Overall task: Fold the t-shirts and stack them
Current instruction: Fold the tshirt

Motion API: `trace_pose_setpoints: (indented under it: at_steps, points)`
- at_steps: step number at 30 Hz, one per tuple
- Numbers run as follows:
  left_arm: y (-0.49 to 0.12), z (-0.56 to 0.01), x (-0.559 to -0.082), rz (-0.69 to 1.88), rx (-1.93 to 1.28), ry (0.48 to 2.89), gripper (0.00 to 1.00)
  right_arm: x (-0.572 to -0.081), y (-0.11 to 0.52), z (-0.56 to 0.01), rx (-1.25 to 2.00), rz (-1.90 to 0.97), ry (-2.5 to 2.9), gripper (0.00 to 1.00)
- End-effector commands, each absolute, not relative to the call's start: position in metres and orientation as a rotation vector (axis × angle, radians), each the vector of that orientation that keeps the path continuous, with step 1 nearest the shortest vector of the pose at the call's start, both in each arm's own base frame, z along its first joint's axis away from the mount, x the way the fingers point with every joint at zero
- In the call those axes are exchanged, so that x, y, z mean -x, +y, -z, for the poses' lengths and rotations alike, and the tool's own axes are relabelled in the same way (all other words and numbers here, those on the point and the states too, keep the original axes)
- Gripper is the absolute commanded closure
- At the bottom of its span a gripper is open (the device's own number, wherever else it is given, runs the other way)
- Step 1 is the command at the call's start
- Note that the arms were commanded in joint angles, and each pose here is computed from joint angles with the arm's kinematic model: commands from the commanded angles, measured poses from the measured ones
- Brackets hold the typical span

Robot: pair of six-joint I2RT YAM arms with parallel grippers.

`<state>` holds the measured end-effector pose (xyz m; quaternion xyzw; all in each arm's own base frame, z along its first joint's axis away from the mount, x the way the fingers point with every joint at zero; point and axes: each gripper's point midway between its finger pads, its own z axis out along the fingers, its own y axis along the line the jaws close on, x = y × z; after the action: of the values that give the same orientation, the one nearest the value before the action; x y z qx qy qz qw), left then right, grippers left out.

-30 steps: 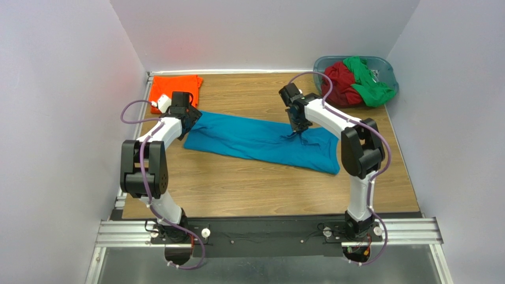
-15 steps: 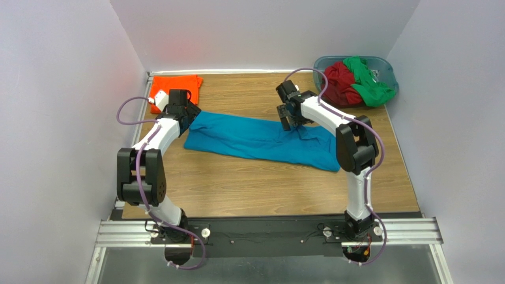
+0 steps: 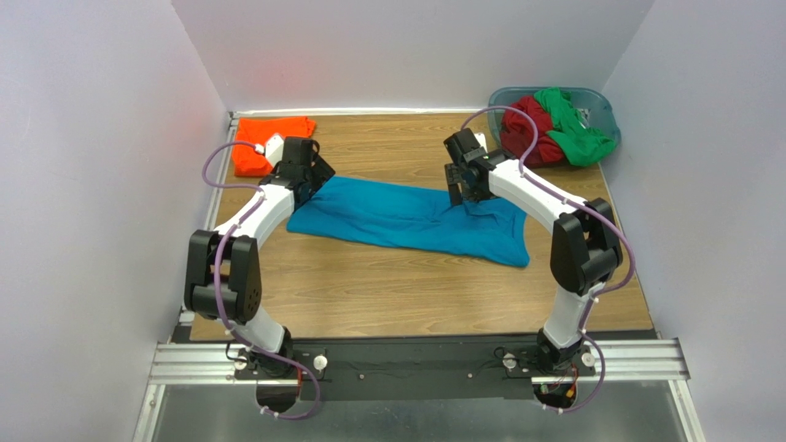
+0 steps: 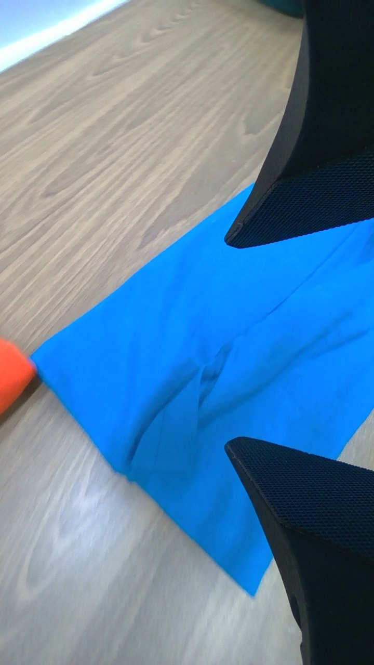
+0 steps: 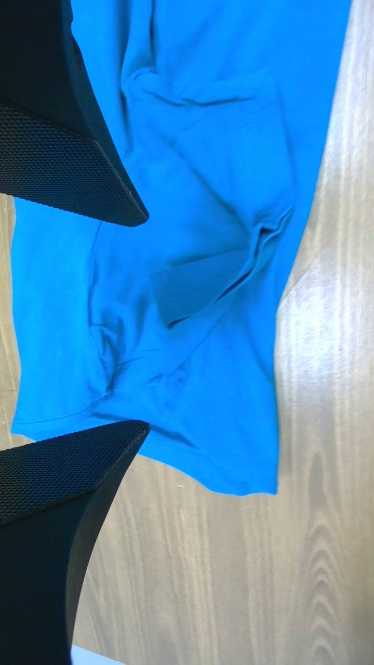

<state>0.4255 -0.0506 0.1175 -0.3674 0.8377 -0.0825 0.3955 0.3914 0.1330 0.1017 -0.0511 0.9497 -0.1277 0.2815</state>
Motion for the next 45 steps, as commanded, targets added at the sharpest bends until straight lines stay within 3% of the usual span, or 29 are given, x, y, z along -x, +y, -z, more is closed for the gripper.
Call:
trace_pose_setpoints:
  at_steps: [1, 8, 18, 29, 37, 45]
  points:
    - [-0.077, -0.112, -0.442, 0.258, 0.833, 2.168, 0.02, -0.380, 0.127, -0.087, 0.104, 0.349, 2.584, 0.00]
    - [-0.086, -0.077, -0.456, 0.235, 0.797, 2.253, 0.02, -0.370, 0.138, -0.061, 0.161, 0.268, 2.660, 0.00]
    - [-0.075, -0.050, -0.451, 0.146, 0.801, 2.296, 0.02, -0.405, 0.101, -0.039, 0.074, 0.488, 2.644, 0.00]
    - [-0.059, -0.025, -0.420, 0.058, 0.821, 2.350, 0.02, -0.455, 0.066, -0.087, -0.107, 0.501, 2.507, 0.00]
    - [-0.053, -0.009, -0.384, 0.020, 0.814, 2.406, 0.02, -0.425, 0.087, -0.092, -0.145, 0.272, 2.562, 0.00]
    - [-0.062, -0.035, -0.348, 0.099, 0.770, 2.392, 0.02, -0.386, 0.118, -0.088, -0.103, -0.044, 2.611, 0.00]
